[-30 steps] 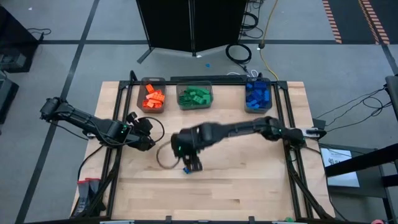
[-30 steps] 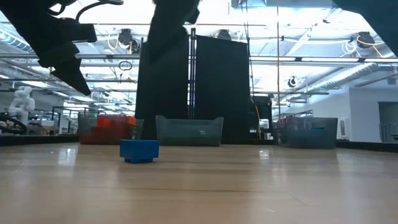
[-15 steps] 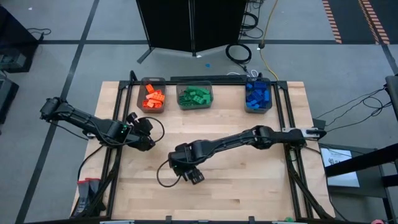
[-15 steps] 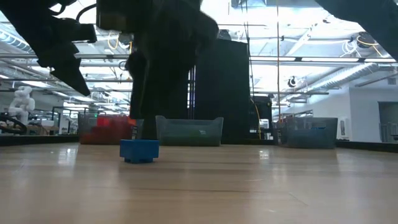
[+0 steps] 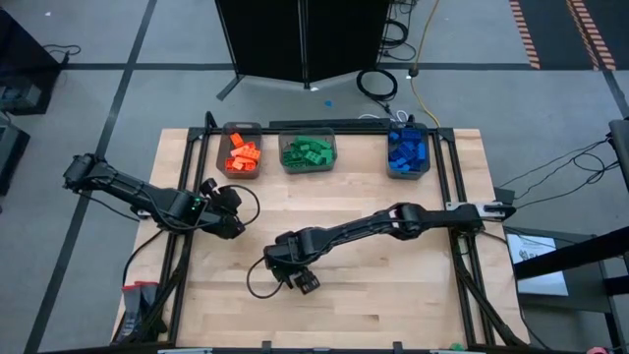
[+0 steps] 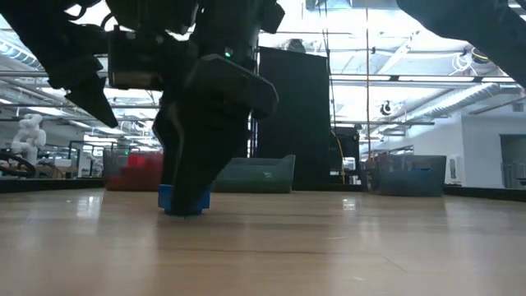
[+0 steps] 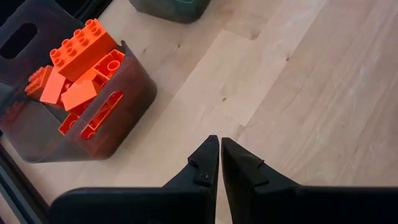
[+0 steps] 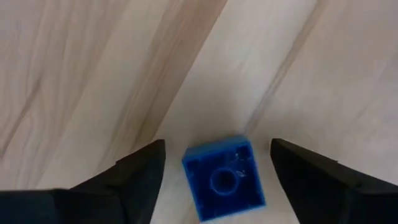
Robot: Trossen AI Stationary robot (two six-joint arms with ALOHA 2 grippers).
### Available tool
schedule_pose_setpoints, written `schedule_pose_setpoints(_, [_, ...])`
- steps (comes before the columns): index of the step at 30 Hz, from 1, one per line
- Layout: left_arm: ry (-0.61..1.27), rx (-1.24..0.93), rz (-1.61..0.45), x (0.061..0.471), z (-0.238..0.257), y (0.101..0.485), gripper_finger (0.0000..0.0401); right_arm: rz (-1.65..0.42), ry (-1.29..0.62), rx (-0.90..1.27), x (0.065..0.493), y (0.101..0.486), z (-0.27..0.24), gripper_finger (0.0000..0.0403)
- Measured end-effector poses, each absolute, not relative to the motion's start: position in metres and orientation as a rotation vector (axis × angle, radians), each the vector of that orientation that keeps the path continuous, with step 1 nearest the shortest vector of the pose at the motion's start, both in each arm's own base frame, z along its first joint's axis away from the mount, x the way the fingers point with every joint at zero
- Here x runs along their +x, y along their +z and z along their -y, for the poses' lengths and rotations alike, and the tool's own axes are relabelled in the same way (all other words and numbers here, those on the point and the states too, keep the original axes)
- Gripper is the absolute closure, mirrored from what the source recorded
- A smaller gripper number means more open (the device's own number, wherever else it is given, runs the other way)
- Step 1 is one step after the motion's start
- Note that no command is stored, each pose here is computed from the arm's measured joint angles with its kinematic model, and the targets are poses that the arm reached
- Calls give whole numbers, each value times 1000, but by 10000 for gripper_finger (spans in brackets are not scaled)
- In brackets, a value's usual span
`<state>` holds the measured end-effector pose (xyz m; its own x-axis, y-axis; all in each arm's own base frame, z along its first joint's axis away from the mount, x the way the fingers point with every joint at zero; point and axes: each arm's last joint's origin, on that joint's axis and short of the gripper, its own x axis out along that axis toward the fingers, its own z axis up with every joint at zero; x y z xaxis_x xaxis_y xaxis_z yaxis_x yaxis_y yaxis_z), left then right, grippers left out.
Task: Sort blocks
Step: Put the blue game piece into the right black bin
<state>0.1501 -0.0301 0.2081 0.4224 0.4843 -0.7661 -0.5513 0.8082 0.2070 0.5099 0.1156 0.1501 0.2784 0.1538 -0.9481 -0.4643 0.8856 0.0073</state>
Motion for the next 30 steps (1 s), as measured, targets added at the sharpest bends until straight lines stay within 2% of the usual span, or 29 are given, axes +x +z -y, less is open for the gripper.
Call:
schedule_pose_setpoints(4, [650,-80,-931,150,30,208,378,-1241,432,-284,510,143,-115,147])
schedule_pose_setpoints(6, [649,-80,-932,150,30,208,378,-1243,425,-288,510,143,-114,182])
schedule_pose_setpoints(10, [648,-77,-933,150,30,208,378,-1251,405,-309,510,143,-115,282])
schedule_pose_setpoints(11, [648,-77,-932,150,30,208,378,-1253,403,-308,510,143,-114,288])
schedule_pose_setpoints(20, [648,-76,-933,150,30,208,378,-1316,336,-331,501,158,-103,288])
schedule_pose_setpoints(30, [644,-67,-936,150,30,208,378,-1399,261,-303,465,247,-28,288])
